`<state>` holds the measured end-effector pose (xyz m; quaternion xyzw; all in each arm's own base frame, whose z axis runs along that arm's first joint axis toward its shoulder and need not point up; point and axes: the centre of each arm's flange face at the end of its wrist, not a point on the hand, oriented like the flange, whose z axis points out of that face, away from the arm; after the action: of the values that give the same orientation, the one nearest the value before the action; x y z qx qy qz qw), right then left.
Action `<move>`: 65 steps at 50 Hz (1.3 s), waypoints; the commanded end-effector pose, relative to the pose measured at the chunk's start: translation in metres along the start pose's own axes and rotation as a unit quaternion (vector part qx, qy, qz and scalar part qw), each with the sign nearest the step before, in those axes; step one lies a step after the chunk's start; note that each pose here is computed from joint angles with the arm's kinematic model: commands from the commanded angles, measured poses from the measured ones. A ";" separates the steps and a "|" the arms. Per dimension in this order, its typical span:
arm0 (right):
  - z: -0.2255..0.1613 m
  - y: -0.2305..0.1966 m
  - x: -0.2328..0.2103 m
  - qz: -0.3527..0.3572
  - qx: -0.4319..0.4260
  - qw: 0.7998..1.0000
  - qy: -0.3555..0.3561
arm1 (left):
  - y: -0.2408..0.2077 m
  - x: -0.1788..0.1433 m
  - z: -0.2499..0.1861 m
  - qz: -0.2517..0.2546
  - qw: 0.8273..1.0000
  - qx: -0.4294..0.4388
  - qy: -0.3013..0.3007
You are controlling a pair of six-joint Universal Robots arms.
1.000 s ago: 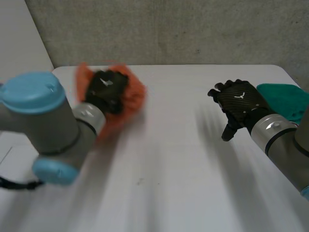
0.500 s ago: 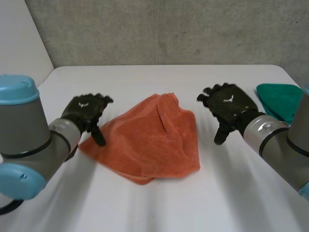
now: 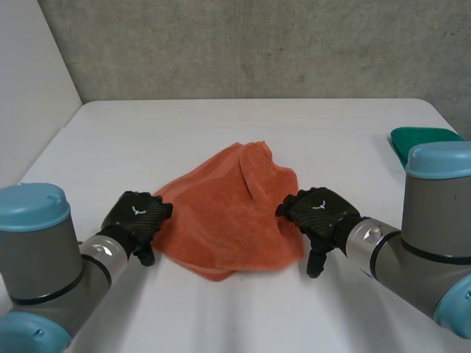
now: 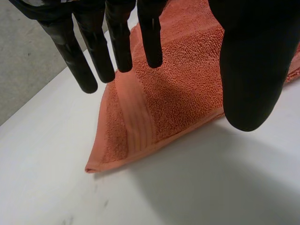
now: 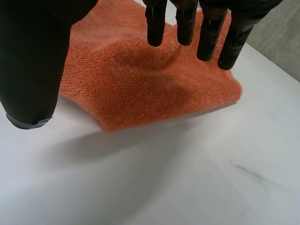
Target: Fold the laundry.
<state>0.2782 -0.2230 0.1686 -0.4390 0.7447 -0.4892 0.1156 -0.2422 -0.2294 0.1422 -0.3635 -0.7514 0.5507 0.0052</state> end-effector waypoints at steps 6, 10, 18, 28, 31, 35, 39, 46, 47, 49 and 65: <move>-0.002 0.014 -0.008 0.003 -0.012 1.000 -0.006 | 0.009 0.006 0.026 -0.001 1.000 -0.007 0.013; -0.003 0.016 -0.009 0.003 -0.014 1.000 -0.007 | 0.006 0.005 0.031 0.000 1.000 -0.001 0.011; -0.004 0.019 -0.010 0.005 -0.018 1.000 -0.008 | 0.006 0.005 0.046 0.002 1.000 0.001 0.011; -0.005 0.024 -0.013 0.007 -0.025 1.000 -0.011 | 0.004 0.005 0.061 0.030 0.999 0.005 0.009; -0.005 0.024 -0.011 0.010 -0.024 1.000 -0.002 | 0.000 0.009 0.061 0.045 0.999 0.010 0.009; -0.002 0.025 0.005 0.045 -0.025 0.997 0.053 | -0.015 0.007 0.054 0.047 0.998 0.029 -0.003; -0.001 0.025 0.020 0.084 -0.023 0.992 0.090 | -0.045 -0.006 0.035 0.041 0.996 0.071 -0.031; 0.012 0.023 0.019 0.098 -0.017 0.992 0.083 | -0.083 -0.020 0.007 -0.020 0.990 0.133 -0.049; 0.015 0.025 0.019 0.104 -0.019 0.991 0.080 | -0.088 -0.023 0.003 -0.032 0.988 0.142 -0.050; 0.025 0.027 0.020 0.124 -0.017 0.989 0.072 | -0.090 -0.024 0.001 -0.042 0.987 0.146 -0.050; 0.060 0.017 0.002 0.191 0.005 0.981 0.036 | -0.095 -0.024 -0.013 -0.072 0.987 0.138 -0.039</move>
<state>0.3004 -0.2544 0.1194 -0.2866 0.8175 -0.4678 0.1753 -0.2713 -0.2476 0.2299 -0.2908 -0.6917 0.6586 0.0566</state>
